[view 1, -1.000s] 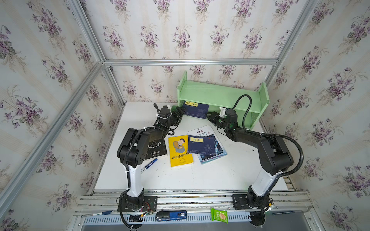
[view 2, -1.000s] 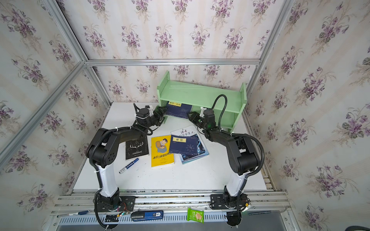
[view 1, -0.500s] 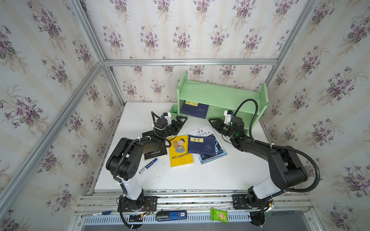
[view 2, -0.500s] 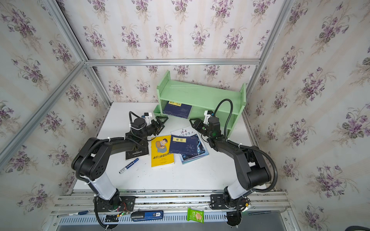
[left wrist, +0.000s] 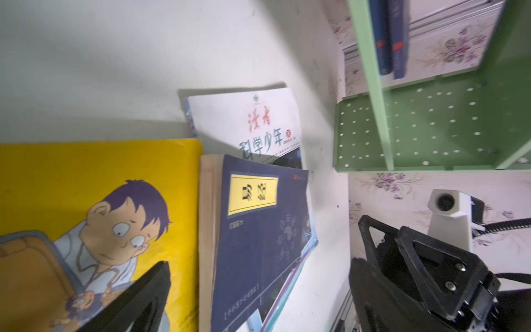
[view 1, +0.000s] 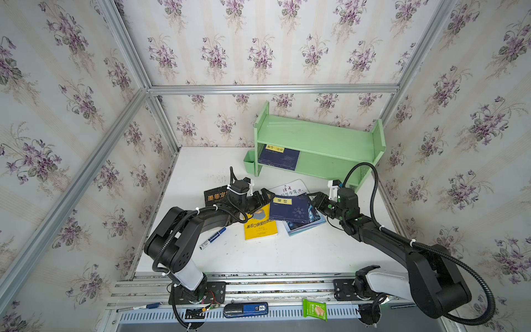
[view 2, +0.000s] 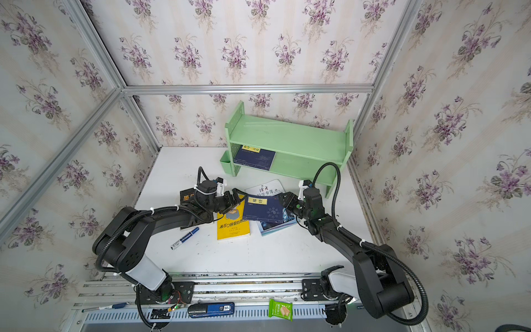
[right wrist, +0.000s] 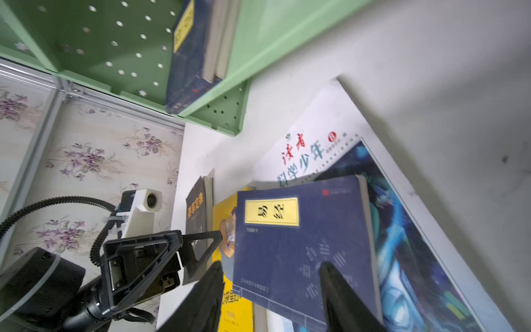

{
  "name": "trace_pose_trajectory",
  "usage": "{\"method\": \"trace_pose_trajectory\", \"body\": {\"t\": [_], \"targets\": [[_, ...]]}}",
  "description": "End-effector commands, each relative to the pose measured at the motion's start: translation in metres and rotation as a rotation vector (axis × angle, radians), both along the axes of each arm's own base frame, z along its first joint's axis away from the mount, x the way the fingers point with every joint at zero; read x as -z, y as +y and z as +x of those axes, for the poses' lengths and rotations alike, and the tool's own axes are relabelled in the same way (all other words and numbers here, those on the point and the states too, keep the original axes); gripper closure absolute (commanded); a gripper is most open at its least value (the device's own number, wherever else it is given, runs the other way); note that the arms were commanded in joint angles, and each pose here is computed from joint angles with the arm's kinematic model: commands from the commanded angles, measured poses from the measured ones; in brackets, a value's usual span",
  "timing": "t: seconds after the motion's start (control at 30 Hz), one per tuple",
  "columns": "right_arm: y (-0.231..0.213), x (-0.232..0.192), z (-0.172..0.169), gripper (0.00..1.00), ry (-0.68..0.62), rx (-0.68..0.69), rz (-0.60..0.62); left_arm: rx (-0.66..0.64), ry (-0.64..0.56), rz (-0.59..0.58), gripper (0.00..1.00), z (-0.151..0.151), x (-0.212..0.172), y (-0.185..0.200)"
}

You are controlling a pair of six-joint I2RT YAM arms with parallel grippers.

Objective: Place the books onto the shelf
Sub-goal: 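Grasp the yellow-labelled dark blue book with the right gripper and lift it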

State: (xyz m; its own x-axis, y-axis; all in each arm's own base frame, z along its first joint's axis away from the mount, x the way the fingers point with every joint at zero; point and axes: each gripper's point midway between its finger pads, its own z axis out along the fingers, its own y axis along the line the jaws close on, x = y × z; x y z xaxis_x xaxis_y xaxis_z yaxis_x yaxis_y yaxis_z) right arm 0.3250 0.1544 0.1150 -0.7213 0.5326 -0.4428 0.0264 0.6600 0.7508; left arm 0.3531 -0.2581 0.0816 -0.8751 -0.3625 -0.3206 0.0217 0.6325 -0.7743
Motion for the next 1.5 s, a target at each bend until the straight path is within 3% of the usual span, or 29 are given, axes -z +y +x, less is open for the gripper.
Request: {"method": "trace_pose_trajectory", "body": {"t": [0.0,0.13,0.43,0.83,0.97,1.03,1.17,1.47], "targets": [[-0.006,0.016,-0.002,0.44,0.024,0.015,-0.067,0.036,0.05,0.077,0.02,-0.009,0.022,-0.004],[-0.007,0.041,-0.004,0.44,0.067,0.004,-0.124,0.068,0.087,0.116,0.03,-0.014,0.038,-0.015],[0.014,0.086,-0.005,0.51,0.163,-0.044,-0.144,0.107,0.12,0.121,0.16,-0.016,0.049,-0.027],[0.02,0.101,-0.009,0.59,0.215,-0.049,-0.145,0.16,-0.03,-0.037,0.58,-0.01,-0.002,-0.04],[0.022,0.091,-0.008,0.59,0.19,-0.063,-0.136,0.175,-0.07,-0.07,0.79,-0.011,-0.02,-0.039],[0.029,0.079,-0.005,0.56,0.155,-0.087,-0.103,0.192,-0.091,-0.087,0.85,-0.013,-0.03,-0.041],[0.04,0.046,0.001,0.34,0.066,-0.131,-0.045,0.226,-0.127,-0.125,0.9,-0.016,-0.053,-0.043],[0.045,-0.028,0.001,0.15,-0.09,-0.264,0.097,0.296,-0.189,-0.211,0.94,-0.021,-0.116,-0.02]]}}
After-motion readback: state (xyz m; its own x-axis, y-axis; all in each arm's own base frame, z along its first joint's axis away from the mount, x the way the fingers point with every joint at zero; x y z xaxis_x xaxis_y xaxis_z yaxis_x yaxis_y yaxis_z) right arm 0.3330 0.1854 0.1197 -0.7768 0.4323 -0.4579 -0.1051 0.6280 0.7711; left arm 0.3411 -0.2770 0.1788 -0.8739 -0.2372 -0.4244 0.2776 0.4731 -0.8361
